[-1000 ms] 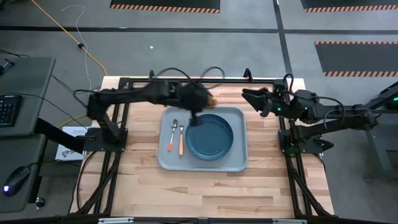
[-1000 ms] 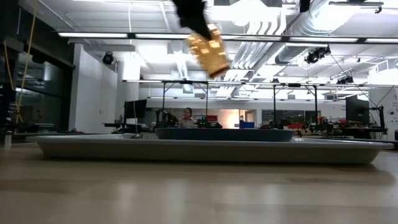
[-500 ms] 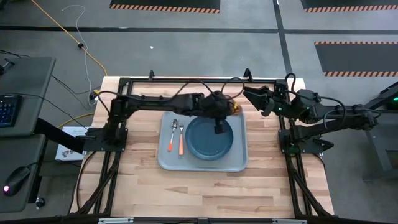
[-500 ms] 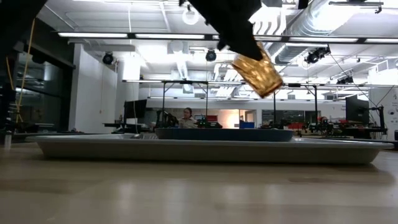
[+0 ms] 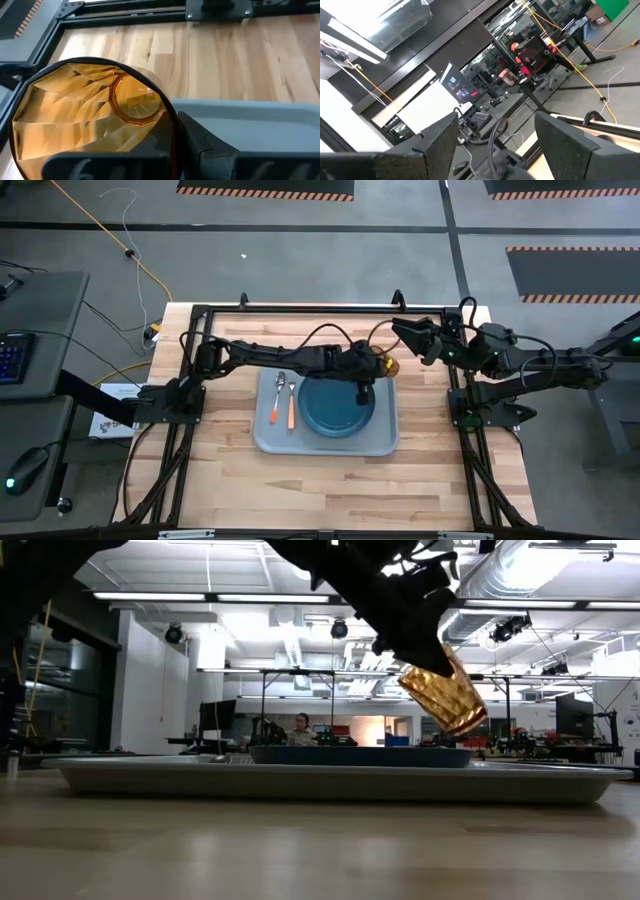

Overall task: Pick and place plate/cup/fork/spoon on tray
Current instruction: Put the yellow cup on the gray tray

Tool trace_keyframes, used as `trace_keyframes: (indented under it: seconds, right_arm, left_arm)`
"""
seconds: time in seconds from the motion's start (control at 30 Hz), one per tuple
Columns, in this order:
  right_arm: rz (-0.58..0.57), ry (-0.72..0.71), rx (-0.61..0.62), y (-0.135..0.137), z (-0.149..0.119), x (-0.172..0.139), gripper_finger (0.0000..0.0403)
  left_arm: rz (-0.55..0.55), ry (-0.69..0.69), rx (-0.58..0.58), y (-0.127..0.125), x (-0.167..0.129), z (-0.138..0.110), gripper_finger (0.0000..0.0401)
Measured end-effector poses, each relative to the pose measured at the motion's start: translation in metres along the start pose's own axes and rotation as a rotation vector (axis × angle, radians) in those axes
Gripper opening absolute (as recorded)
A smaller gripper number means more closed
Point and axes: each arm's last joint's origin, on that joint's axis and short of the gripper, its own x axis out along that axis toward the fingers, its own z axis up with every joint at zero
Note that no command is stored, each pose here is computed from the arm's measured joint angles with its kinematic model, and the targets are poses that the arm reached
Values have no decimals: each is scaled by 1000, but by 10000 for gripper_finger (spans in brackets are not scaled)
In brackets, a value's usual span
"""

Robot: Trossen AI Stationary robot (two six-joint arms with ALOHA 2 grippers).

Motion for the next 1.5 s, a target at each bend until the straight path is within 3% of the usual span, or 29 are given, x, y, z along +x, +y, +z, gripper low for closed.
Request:
trace_keyframes:
  seconds: [0.33, 0.53, 0.67, 1.2, 1.5]
  right_arm:
    - [-2, 3, -8, 0, 0, 0, 254]
    - [-25, -1, -11, -1, 0, 0, 254]
    - [-32, 3, -16, -2, -1, -1, 254]
    - [-51, 28, -23, -4, -3, -1, 254]
    - [-53, 27, -26, -4, -3, -1, 254]
  left_arm:
    - [-34, 164, 26, 16, 2, -20, 2]
    - [-31, 119, 58, 22, -4, -13, 2]
    - [-61, 196, 69, 22, -2, -22, 2]
    - [-84, 281, 128, 22, -2, -31, 3]
    - [-75, 228, 130, 20, -2, -26, 66]
